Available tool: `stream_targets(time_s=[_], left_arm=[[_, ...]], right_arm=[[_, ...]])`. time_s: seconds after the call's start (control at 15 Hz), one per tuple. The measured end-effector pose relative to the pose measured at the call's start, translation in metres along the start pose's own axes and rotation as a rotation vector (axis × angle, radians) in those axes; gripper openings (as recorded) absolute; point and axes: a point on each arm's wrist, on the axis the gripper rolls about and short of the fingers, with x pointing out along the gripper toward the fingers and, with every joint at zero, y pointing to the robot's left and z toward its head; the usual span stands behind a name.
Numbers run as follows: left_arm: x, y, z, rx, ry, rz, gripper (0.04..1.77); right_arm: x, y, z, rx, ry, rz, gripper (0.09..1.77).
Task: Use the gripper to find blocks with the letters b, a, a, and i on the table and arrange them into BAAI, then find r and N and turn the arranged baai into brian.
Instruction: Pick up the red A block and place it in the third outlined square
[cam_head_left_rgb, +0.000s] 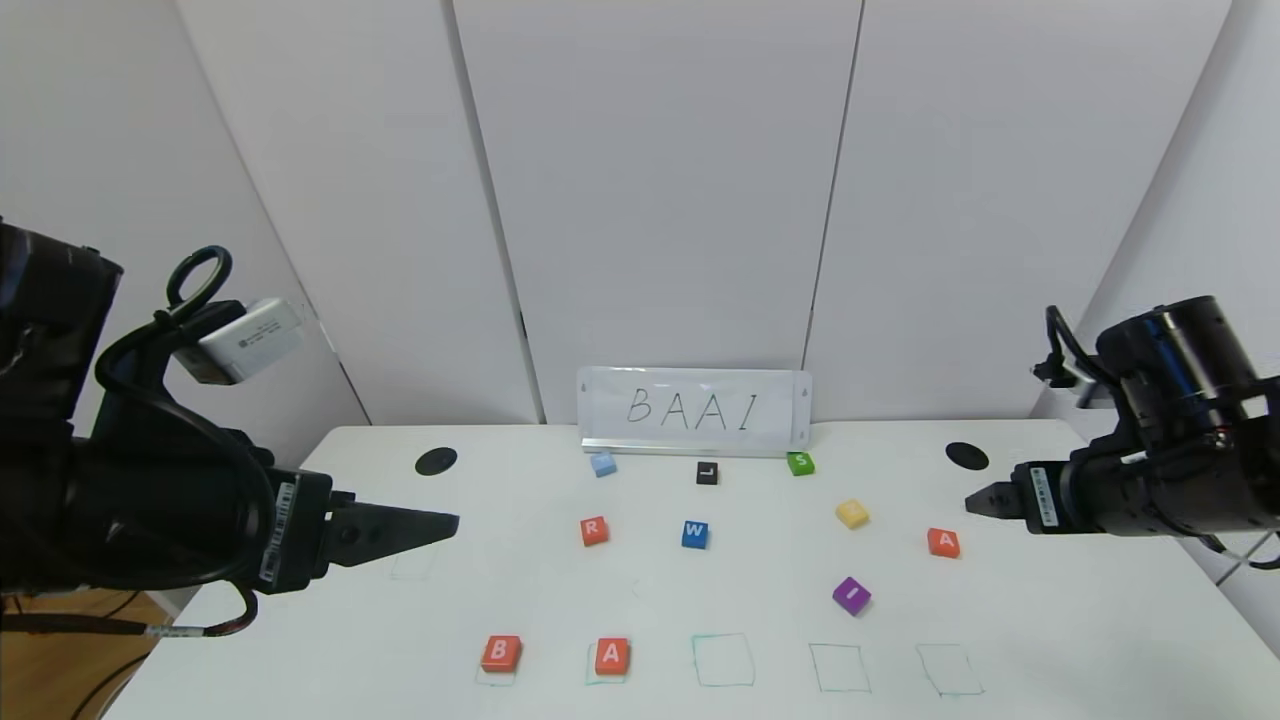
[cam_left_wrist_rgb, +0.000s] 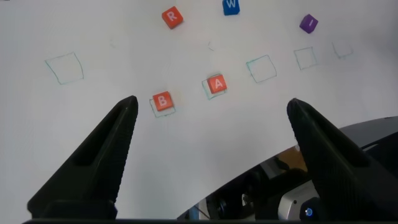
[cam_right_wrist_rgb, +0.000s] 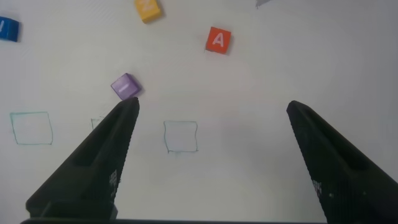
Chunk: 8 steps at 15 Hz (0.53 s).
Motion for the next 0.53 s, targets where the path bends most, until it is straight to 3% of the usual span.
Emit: stream_targets(time_s=[0.33, 0.53], left_arm=[[-0.004, 0.007, -0.002, 0.043, -0.011, 0.026, 1.70], [-0.005, 0.008, -0.005, 0.047, -0.014, 0.033, 1.71]], right_arm=[[0.048, -0.006, 0.010, 0.047, 0.092, -0.048, 1.71], [0.068, -0.012, 0.014, 0.047, 0.196, -0.060, 1.71]])
